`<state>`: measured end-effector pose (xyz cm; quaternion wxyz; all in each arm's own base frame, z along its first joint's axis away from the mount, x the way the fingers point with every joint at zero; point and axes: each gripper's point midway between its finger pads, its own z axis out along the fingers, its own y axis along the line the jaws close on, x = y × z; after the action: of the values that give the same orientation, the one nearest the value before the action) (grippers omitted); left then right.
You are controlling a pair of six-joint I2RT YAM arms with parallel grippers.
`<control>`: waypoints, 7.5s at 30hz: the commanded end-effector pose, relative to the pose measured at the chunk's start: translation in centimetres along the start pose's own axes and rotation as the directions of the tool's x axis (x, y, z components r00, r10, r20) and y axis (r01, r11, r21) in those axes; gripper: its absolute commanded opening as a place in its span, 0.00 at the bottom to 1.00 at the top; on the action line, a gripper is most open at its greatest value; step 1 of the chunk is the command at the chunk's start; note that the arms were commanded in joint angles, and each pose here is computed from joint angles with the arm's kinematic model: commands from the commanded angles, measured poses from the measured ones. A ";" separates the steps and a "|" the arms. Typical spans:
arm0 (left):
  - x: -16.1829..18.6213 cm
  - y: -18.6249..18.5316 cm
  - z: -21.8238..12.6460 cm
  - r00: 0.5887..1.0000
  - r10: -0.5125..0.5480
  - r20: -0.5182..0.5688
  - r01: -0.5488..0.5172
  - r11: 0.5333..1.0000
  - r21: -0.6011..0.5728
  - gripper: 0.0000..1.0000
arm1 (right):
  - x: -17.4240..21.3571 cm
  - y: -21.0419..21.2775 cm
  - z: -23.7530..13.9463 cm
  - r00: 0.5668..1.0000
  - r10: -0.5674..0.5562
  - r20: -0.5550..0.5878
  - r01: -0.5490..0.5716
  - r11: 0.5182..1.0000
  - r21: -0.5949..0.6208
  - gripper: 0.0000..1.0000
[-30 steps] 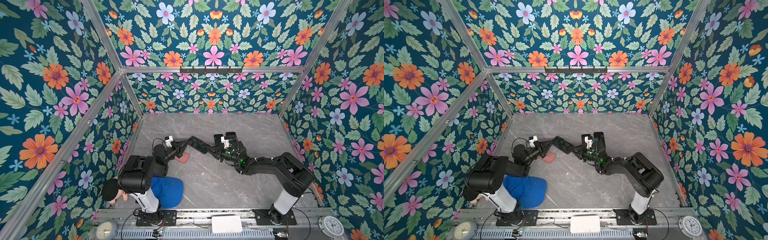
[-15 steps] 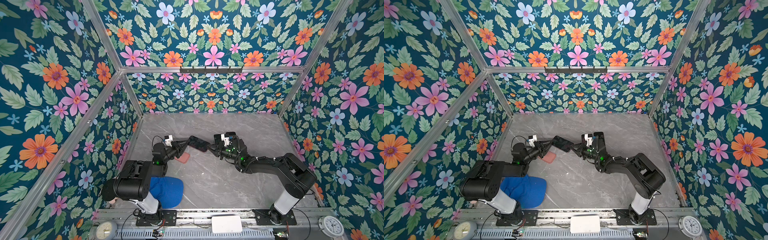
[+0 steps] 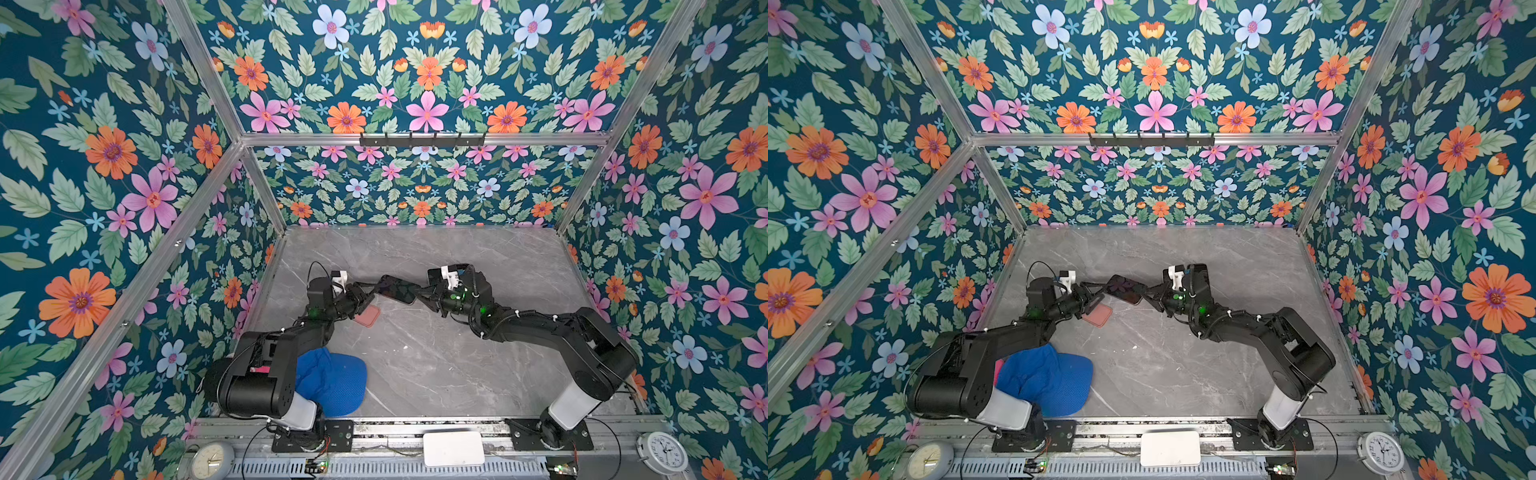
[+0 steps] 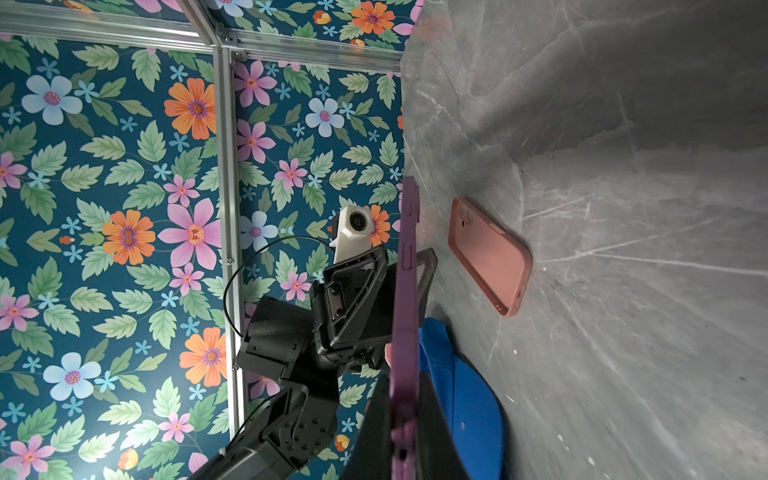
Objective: Put the phone into the phone case
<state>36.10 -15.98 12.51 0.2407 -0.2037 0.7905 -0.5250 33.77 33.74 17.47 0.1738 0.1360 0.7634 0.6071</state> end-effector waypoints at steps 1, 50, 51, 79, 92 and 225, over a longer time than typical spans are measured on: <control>1.1 3.6 -0.5 0.998 0.031 -0.046 -0.038 0.985 -0.171 0.56 | -0.2 0.8 -0.1 0.999 -0.033 0.003 0.033 0.999 -0.019 0.00; -3.3 12.5 -1.6 0.979 0.067 -0.195 -0.179 0.741 -0.647 0.67 | 2.8 -2.1 0.6 0.979 -0.076 -0.190 0.080 0.997 0.013 0.00; -2.8 12.4 -1.5 0.978 0.065 -0.198 -0.180 0.747 -0.640 0.67 | 2.9 -2.3 0.5 0.979 -0.076 -0.191 0.081 0.997 0.018 0.00; 0.6 9.5 -1.1 0.982 0.036 -0.185 -0.125 0.858 -0.498 0.67 | 4.3 -5.3 2.4 0.964 -0.015 -0.266 0.032 0.998 0.061 0.00; 0.7 9.8 -0.9 0.982 0.023 -0.187 -0.111 0.871 -0.478 0.67 | 4.5 -7.0 3.6 0.952 -0.016 -0.307 0.046 0.995 0.092 0.00; 3.6 10.9 -1.6 0.965 0.040 -0.260 -0.163 0.866 -0.473 0.54 | 9.3 -11.7 3.8 0.887 -0.027 -0.461 0.304 0.787 0.537 0.13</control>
<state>32.52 -13.14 3.34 0.1328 -0.1422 0.9240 -0.3293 26.87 37.61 3.98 -0.0008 -0.0159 0.9470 0.3209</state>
